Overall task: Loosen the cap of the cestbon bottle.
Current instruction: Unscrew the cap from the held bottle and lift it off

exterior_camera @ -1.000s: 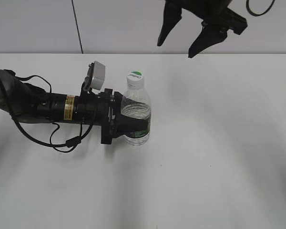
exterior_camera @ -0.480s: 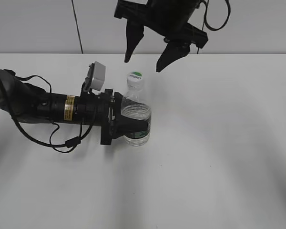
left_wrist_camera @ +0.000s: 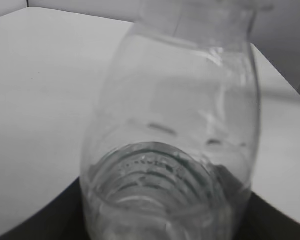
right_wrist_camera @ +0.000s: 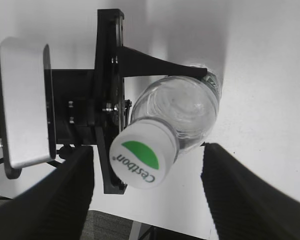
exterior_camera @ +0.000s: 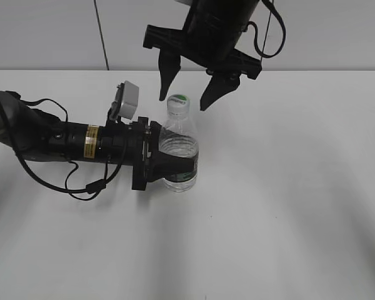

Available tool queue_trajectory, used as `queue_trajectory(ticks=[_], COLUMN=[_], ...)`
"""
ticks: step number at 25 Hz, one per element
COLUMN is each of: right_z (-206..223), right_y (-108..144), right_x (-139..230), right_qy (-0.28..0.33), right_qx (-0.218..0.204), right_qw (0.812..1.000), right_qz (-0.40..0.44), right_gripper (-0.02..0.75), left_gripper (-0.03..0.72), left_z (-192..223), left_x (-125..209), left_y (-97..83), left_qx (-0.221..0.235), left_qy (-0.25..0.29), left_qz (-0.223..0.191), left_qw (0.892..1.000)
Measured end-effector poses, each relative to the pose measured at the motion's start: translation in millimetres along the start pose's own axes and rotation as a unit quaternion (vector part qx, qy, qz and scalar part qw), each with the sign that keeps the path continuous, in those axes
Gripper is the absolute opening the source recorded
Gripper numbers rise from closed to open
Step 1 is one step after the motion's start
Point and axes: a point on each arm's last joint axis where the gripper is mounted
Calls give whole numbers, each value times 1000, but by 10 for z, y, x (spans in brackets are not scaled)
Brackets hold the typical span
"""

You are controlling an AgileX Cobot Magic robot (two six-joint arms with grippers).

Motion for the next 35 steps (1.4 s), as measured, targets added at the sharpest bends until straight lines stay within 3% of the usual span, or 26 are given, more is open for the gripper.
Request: queue_trajectory(ticks=[7,25,35], right_z=[20,55,107], right_y=[-18,109,153], right_x=[-8,-3,30], right_qy=[-1,-11,-10], right_qx=[8,22,38], right_qw=[1000,999,998], right_qz=[-2,-29,-50], right_gripper=[462,454,401], left_gripper=[394,384,384], left_z=[1,1,1], left_x=[0,0,1], left_y=[-1,-1,-2], left_qx=[0,1,1], left_qy=[0,0,1], left_qz=[0,0,0], left_qw=[1000,1000,1000])
Point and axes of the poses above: a point on each arm's last joint axis where the gripper is mounted, z pointing out along that axis toward the gripper, y along the wrist's bending axis when the last joint is at zero, x = y × z, and after that the axes turned 2 degrees about -z, right-handed
